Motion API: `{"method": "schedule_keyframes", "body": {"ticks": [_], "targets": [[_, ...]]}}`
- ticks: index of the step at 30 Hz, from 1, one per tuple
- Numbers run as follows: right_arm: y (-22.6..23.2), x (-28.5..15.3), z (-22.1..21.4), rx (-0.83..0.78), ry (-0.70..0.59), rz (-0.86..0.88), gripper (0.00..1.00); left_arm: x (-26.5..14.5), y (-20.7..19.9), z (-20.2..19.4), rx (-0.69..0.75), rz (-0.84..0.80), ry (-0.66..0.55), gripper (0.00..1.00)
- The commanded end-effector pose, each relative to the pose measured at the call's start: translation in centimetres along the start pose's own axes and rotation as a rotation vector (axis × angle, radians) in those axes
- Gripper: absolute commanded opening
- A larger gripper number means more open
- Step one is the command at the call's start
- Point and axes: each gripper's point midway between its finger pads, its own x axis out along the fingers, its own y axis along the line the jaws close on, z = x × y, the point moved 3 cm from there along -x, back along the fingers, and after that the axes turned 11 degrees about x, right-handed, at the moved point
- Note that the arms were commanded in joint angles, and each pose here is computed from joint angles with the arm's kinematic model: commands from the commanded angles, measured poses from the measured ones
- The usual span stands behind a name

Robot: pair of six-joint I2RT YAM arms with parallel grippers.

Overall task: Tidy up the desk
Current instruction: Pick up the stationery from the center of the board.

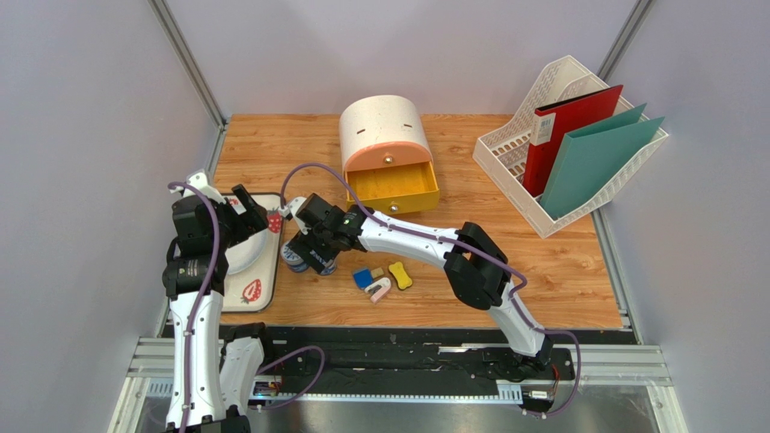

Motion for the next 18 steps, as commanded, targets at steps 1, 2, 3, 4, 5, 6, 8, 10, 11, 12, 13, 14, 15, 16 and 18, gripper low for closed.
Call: {"method": "schedule_keyframes", "body": {"ticks": [1, 2, 3, 4, 5, 6, 8, 10, 11, 12, 13, 14, 15, 16, 18], "targets": [[0.7, 0.1, 1.3, -0.011, -0.039, 0.012, 0.79, 0.1, 0.1, 0.3, 0.010, -0.006, -0.019, 0.99], [0.7, 0.2, 1.2, -0.011, -0.036, 0.013, 0.78, 0.1, 0.1, 0.3, 0.010, -0.007, -0.017, 0.99], [0.7, 0.2, 1.2, -0.011, -0.035, 0.012, 0.77, 0.1, 0.0, 0.3, 0.009, -0.007, -0.018, 0.99], [0.8, 0.3, 1.1, -0.011, -0.029, 0.012, 0.77, 0.2, 0.1, 0.3, 0.010, -0.007, -0.017, 0.99], [0.7, 0.4, 1.1, -0.010, -0.026, 0.010, 0.77, 0.1, 0.1, 0.3, 0.010, -0.006, -0.019, 0.99], [0.7, 0.3, 1.2, -0.008, -0.030, 0.011, 0.77, 0.1, 0.0, 0.3, 0.009, -0.009, -0.018, 0.99], [0.8, 0.5, 1.1, -0.011, -0.025, 0.009, 0.77, 0.1, 0.1, 0.3, 0.011, -0.007, -0.018, 0.99], [0.7, 0.4, 1.1, -0.013, -0.023, 0.009, 0.77, 0.1, 0.1, 0.3, 0.010, -0.006, -0.017, 0.99], [0.8, 0.4, 1.1, -0.012, -0.024, 0.009, 0.77, 0.1, 0.1, 0.3, 0.011, -0.006, -0.019, 0.99], [0.7, 0.4, 1.1, -0.014, -0.025, 0.006, 0.77, 0.1, 0.1, 0.3, 0.011, -0.006, -0.019, 0.99], [0.7, 0.3, 1.2, -0.012, -0.026, 0.004, 0.70, 0.2, 0.1, 0.3, 0.010, -0.006, -0.017, 0.99], [0.7, 0.3, 1.2, -0.015, -0.031, -0.003, 0.67, 0.2, 0.0, 0.3, 0.012, -0.008, -0.015, 0.99], [0.7, -0.1, 1.5, -0.014, -0.042, -0.001, 0.64, 0.1, 0.1, 0.3, 0.011, -0.006, -0.019, 0.99], [0.8, -0.3, 1.6, -0.015, -0.048, -0.002, 0.56, 0.1, 0.0, 0.3, 0.011, -0.009, -0.018, 0.99], [1.0, -1.2, 2.1, -0.026, -0.073, -0.003, 0.50, 0.1, 0.1, 0.4, 0.011, -0.006, -0.019, 0.99]]}}
